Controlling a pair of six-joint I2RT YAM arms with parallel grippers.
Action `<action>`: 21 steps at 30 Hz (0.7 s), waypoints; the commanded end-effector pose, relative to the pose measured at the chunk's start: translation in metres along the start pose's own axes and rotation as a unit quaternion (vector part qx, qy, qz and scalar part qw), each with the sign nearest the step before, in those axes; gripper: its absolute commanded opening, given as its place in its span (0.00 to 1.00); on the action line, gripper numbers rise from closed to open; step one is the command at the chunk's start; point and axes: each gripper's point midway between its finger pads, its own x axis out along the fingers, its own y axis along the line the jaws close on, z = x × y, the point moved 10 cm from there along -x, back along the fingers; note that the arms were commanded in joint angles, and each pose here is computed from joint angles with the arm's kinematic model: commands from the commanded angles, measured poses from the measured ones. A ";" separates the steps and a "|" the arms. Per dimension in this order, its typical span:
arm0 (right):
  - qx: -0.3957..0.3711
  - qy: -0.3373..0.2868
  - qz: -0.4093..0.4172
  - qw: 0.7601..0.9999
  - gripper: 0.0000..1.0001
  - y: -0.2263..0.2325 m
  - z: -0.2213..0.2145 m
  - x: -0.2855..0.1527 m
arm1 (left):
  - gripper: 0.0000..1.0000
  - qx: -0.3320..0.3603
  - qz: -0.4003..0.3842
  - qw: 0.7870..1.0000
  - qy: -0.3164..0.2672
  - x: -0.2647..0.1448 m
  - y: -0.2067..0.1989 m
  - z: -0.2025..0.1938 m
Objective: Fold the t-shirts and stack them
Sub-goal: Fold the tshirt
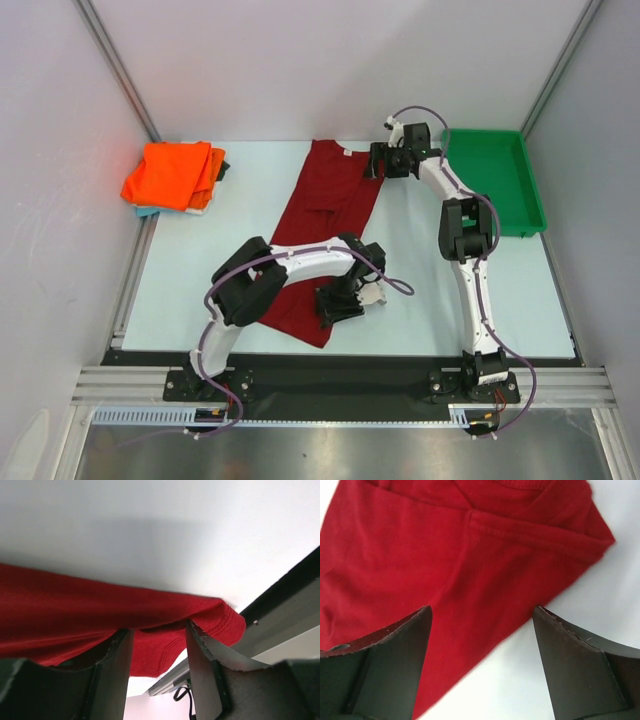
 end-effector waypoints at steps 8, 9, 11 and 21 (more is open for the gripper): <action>0.012 -0.036 0.018 0.999 0.88 0.012 0.009 0.031 | 0.49 0.037 -0.098 0.994 0.000 0.038 -0.033 0.037; 0.011 -0.036 0.019 0.999 0.88 0.012 0.007 0.033 | 0.49 0.039 -0.101 0.994 -0.006 0.036 -0.033 0.042; 0.013 -0.043 0.019 0.999 0.88 0.011 0.008 0.039 | 0.49 0.039 -0.106 0.994 -0.006 0.036 -0.032 0.050; 0.041 -0.087 0.020 0.995 0.89 -0.004 0.017 0.051 | 0.49 0.054 -0.106 0.992 -0.035 0.031 -0.024 0.085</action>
